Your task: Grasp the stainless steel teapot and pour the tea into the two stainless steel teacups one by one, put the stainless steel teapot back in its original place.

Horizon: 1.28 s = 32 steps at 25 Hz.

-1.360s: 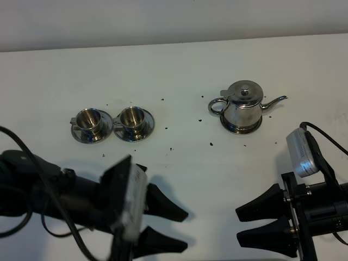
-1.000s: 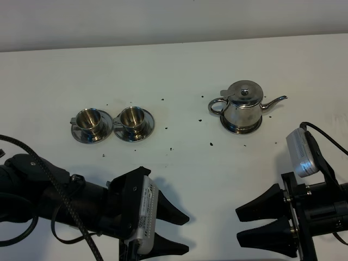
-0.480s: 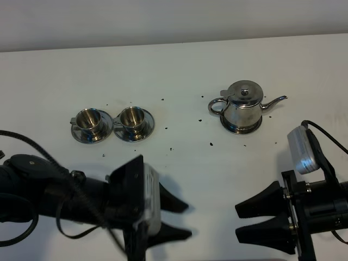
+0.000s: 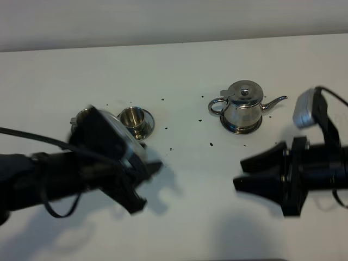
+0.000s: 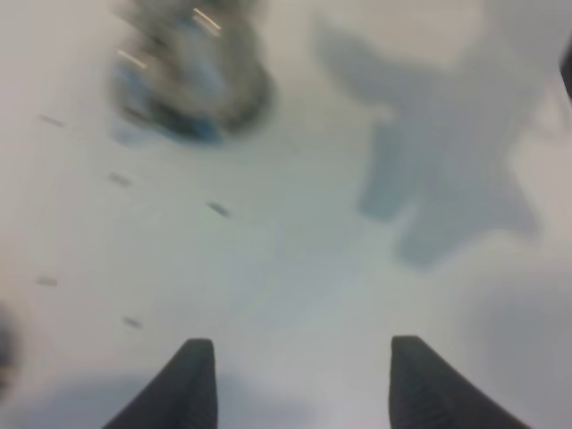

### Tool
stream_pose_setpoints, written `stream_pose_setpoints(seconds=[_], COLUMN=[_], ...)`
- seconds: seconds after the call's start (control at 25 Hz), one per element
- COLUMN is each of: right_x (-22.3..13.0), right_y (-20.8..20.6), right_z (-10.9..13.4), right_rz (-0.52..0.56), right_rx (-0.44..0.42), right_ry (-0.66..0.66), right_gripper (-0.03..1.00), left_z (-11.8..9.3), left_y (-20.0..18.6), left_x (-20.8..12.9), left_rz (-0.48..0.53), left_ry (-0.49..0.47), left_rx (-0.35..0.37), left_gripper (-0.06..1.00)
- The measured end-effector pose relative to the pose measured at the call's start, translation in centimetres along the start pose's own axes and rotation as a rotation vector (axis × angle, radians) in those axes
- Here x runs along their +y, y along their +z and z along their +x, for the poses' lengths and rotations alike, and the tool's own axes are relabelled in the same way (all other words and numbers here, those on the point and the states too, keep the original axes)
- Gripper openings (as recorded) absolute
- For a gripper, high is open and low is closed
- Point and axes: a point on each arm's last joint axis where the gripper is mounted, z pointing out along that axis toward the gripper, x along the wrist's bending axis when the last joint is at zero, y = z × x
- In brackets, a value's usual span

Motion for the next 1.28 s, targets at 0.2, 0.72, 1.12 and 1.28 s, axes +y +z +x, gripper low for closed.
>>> stream_pose_setpoints(seconds=[0.2, 0.72, 1.12, 1.28], right_x=[2.9, 7.8, 8.9, 8.8], right_y=[-0.5, -1.8, -2.1, -2.1], right_z=[-0.4, -1.0, -0.9, -0.8], right_rz=[-0.025, 0.034, 0.039, 0.049], right_rx=[-0.038, -0.1, -0.099, -0.094], right_ry=[0.05, 0.096, 0.113, 0.117], right_gripper=[0.44, 0.44, 0.44, 0.44], left_z=[1.3, 0.4, -1.3, 0.0], left_y=[-3.6, -8.7, -11.2, -12.4], left_x=[3.3, 12.3, 13.4, 11.7], left_rz=[-0.186, -0.516, -0.289, 0.021], left_ry=[-0.196, -0.315, -0.284, -0.306], left_rx=[0.203, 0.061, -0.299, -0.191], left_gripper=[0.47, 0.47, 0.47, 0.46])
